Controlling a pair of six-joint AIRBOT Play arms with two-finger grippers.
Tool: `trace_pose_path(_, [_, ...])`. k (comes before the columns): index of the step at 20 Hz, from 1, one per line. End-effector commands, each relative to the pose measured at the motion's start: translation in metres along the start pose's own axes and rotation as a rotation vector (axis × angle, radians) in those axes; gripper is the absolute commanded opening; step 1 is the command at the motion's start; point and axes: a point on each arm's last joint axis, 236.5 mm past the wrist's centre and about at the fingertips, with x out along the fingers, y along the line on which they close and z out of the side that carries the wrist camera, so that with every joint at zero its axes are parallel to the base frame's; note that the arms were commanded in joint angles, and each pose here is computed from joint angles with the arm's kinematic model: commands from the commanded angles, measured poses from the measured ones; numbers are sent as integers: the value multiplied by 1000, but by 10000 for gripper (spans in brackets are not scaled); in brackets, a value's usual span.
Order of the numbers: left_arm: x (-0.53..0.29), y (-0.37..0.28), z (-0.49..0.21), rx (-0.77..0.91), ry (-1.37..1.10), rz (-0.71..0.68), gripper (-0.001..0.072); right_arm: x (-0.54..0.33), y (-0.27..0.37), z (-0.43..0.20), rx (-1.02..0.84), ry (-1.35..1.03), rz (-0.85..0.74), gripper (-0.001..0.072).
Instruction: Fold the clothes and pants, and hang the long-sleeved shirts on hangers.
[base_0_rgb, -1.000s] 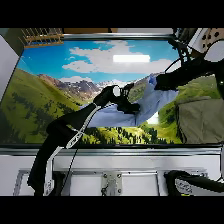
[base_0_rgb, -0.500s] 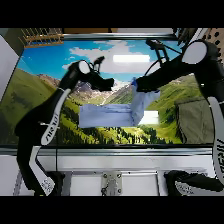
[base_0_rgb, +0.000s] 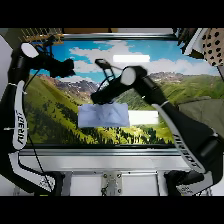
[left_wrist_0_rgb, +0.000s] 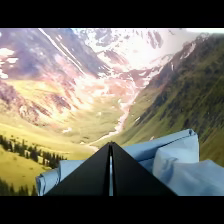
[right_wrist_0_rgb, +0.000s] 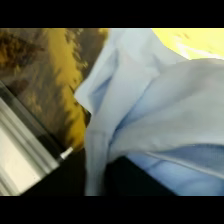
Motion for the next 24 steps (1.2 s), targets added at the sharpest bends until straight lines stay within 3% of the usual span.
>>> trace_pose_path(1, [-28,23,8,-31,-39,23,10,89,39,11,-2,-113,86,395])
trace_pose_path(2, [-30,23,9,-32,-42,23,10,107,54,8,-21,-124,127,658])
trace_pose_path(3, [-31,25,10,-30,-46,27,10,115,72,4,-56,-122,181,720])
trace_pose_path(6, [-44,30,14,-8,-73,34,11,91,77,13,-122,-141,197,720])
trace_pose_path(10, [-55,29,-7,-5,-122,42,10,23,-10,17,-128,-156,7,720])
trace_pose_path(16, [-16,23,-111,7,37,39,11,-40,-199,-124,309,102,-170,720])
trace_pose_path(19, [1,14,-142,25,67,33,11,-35,-233,-159,568,75,-92,720])
trace_pose_path(24, [17,-1,-165,62,104,20,11,4,-221,-136,683,-34,115,720])
